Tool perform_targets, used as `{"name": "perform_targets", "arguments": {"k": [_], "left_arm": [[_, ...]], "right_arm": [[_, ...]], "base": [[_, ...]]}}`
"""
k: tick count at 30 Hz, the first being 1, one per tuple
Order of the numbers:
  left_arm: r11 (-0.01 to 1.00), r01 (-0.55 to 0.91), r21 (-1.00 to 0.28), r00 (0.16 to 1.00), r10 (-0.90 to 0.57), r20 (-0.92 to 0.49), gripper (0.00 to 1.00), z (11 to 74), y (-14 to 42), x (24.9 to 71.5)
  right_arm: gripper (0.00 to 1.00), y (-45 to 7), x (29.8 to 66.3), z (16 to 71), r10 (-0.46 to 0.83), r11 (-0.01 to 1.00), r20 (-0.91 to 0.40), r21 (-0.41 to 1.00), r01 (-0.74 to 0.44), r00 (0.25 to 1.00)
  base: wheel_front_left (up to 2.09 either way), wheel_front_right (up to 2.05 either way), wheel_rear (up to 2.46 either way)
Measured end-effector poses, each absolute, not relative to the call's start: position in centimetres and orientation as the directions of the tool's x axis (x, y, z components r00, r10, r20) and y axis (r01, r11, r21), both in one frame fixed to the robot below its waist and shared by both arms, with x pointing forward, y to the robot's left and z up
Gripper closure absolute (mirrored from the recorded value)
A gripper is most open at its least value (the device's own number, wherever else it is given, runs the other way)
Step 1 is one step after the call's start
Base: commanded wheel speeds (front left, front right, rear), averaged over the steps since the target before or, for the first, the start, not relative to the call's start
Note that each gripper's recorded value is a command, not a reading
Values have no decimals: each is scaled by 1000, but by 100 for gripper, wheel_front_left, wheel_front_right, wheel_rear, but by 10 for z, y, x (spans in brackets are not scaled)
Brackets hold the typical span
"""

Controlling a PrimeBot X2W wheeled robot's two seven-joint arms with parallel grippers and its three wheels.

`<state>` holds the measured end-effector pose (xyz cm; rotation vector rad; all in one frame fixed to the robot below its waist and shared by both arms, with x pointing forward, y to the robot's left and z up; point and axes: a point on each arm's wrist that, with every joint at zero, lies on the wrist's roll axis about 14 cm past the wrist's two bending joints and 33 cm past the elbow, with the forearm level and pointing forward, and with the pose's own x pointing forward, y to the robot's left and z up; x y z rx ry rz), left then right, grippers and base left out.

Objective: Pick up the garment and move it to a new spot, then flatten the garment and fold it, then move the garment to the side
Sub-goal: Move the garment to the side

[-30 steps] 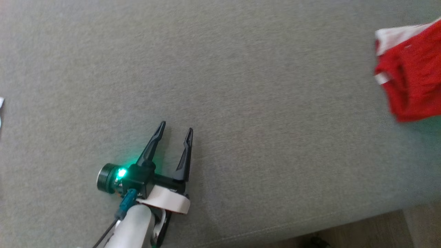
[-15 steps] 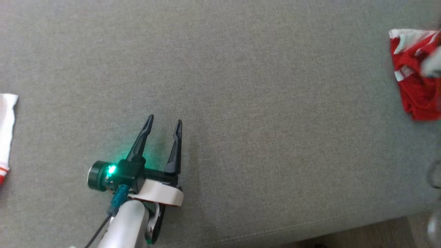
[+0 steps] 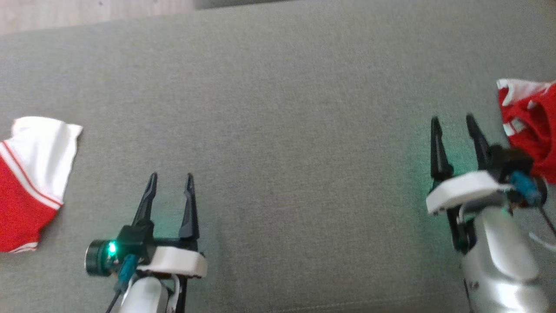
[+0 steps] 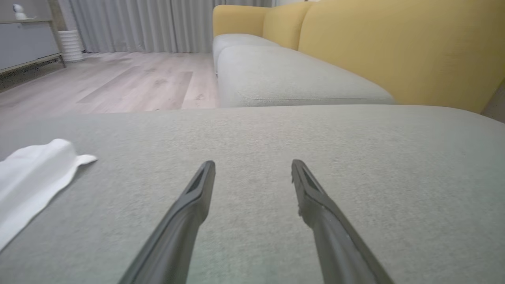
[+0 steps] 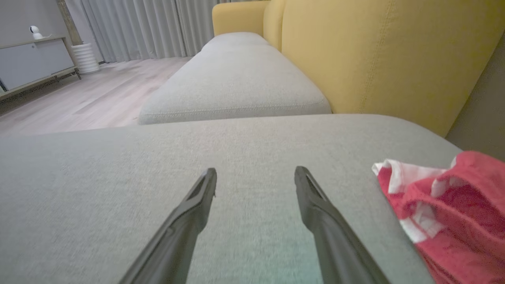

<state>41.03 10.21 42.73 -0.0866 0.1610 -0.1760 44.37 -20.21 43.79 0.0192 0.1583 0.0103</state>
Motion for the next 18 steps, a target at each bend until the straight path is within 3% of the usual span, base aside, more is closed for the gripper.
{"name": "perform_targets", "arguments": {"k": [7,18], "left_arm": [[993,88,-81,982,-100,-162,0,429,129,391],[998,-1,-61,990,-7,-138,0,440,159,361]], "right_arm": [[0,-182,416,428,55,995,-181,94,-39,982],[0,-165,391,453,94,988,-107,133,-79,990]], "base": [[0,0,0],[0,0,0]]}}
